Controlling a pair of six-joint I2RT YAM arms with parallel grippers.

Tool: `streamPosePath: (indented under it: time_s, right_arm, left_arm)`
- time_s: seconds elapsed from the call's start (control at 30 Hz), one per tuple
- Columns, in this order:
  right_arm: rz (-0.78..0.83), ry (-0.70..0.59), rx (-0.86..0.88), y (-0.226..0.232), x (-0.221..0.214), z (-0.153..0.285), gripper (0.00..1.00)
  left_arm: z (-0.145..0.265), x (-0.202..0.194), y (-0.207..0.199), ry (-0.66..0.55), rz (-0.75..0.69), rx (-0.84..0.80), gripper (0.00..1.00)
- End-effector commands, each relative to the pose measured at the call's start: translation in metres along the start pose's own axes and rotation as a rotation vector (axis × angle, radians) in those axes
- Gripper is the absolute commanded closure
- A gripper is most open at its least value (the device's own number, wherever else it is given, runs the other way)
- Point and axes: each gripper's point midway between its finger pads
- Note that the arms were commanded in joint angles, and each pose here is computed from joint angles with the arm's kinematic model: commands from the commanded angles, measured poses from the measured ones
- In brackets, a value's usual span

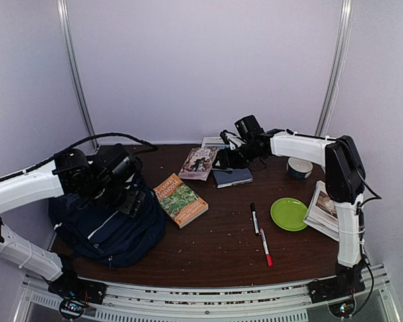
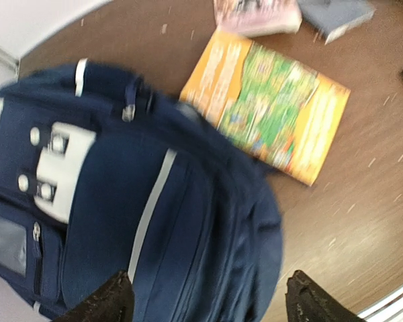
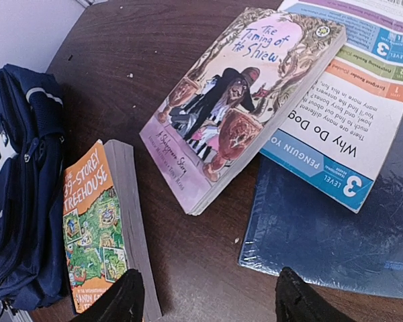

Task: Pack the student bag
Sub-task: Place the largest pocket in the student bag, then pick up the book.

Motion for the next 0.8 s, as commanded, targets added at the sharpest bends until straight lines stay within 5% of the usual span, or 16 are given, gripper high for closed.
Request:
streamPosePath:
  time_s: [0.0, 0.33, 0.77]
  right_arm:
    - [-0.093, -0.014, 0.063, 0.006, 0.012, -0.017, 0.33]
    - [-0.24, -0.102, 0.075, -0.01, 0.044, -0.034, 0.34]
    - [-0.342, -0.037, 0.08, -0.023, 0.025, -0.064, 0.35]
  left_arm:
    - [0.012, 0.09, -0.003, -0.203, 0.065, -0.062, 0.18]
    - [-0.052, 0.204, 0.032, -0.306, 0.237, -0.154, 0.02]
    - [-0.152, 0.246, 0.035, -0.295, 0.376, -0.296, 0.15]
Point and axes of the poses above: each gripper's point midway between its finger pads, its own z axis back along the fingers, its own y axis along the line the jaws close on, x = y × z, and after that the axes turned 8 degrees about -z, right-handed
